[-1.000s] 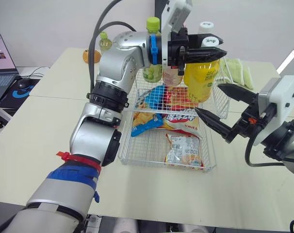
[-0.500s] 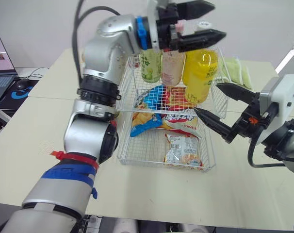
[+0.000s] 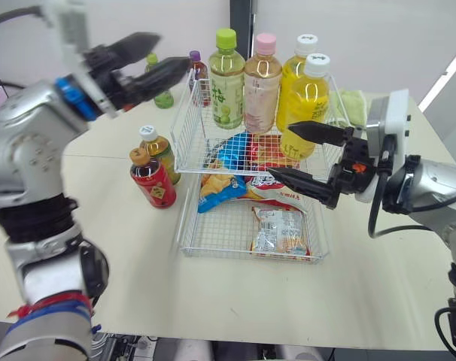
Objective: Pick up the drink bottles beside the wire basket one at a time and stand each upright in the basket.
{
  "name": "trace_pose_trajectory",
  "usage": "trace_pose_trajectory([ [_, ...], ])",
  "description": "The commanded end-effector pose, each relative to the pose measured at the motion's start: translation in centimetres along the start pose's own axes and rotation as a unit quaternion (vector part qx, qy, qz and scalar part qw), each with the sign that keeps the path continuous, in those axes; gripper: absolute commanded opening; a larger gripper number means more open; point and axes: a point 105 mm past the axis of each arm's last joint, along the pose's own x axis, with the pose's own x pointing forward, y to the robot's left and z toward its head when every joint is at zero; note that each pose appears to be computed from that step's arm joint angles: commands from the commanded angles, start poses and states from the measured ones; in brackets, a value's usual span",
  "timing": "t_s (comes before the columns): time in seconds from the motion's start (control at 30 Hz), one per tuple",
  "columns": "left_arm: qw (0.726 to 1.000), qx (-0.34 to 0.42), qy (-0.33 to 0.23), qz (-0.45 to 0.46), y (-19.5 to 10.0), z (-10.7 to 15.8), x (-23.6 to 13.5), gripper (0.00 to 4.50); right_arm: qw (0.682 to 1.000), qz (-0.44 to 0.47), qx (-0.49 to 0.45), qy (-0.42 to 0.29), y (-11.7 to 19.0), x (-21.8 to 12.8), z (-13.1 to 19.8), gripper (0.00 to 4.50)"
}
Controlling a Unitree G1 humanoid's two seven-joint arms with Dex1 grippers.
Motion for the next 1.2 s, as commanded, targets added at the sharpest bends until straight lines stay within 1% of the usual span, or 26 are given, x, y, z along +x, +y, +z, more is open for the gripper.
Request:
trace_pose_trajectory([
  [0.03,0.997,0.034,0.0,0.074,0.5,0.8,-4.9,4.46,0.999,0.048,-0.017,-0.02,0.3,1.0,0.5,4.5],
  [0.07,0.996,0.033,0.004,0.085,0.5,0.6,-5.6,4.46,0.998,0.053,-0.017,-0.021,0.3,1.1,0.4,4.5],
  [0.13,0.992,0.025,0.02,0.124,0.5,-0.6,-8.3,4.46,0.997,0.071,-0.018,-0.024,0.2,1.5,0.2,4.5],
  [0.2,0.985,0.01,0.044,0.169,0.0,-2.5,-11.9,4.46,0.996,0.088,-0.019,-0.028,0.1,2.1,0.2,4.5],
  [0.27,0.976,-0.012,0.068,0.208,-1.1,-4.3,-15.3,4.46,0.994,0.102,-0.021,-0.03,0.0,2.6,0.0,4.5],
  [0.37,0.962,-0.043,0.09,0.254,-3.2,-6.2,-18.8,4.46,0.992,0.117,-0.023,-0.034,-0.2,3.1,-0.1,4.5],
  [0.43,0.952,-0.057,0.11,0.278,-4.8,-7.3,-20.8,4.46,0.991,0.123,-0.024,-0.036,-0.3,3.4,-0.1,4.5],
  [0.57,0.942,-0.076,0.128,0.302,-7.2,-8.3,-22.5,4.46,0.991,0.129,-0.027,-0.038,-0.6,3.6,-0.2,4.5],
  [0.67,0.944,-0.071,0.129,0.296,-7.5,-8.3,-22.2,4.46,0.99,0.131,-0.029,-0.041,-0.7,3.7,-0.2,4.5],
  [0.77,0.95,-0.056,0.114,0.285,-6.6,-7.9,-20.7,4.46,0.99,0.13,-0.031,-0.044,-0.8,3.9,-0.1,4.5],
  [0.87,0.96,-0.042,0.101,0.258,-5.4,-7.9,-17.9,4.46,0.991,0.123,-0.033,-0.045,-0.8,3.8,-0.1,4.5],
  [1.0,0.966,-0.026,0.107,0.232,-3.6,-8.9,-14.8,4.46,0.993,0.105,-0.039,-0.037,-0.9,3.2,-0.2,4.5],
  [1.13,0.97,-0.012,0.117,0.215,-1.7,-10.7,-11.4,4.46,0.995,0.083,-0.044,-0.031,-0.9,2.5,0.0,4.5],
  [1.2,0.972,-0.01,0.109,0.206,-1.2,-11.2,-9.9,4.46,0.996,0.071,-0.048,-0.028,-1.0,2.2,0.1,4.5],
])
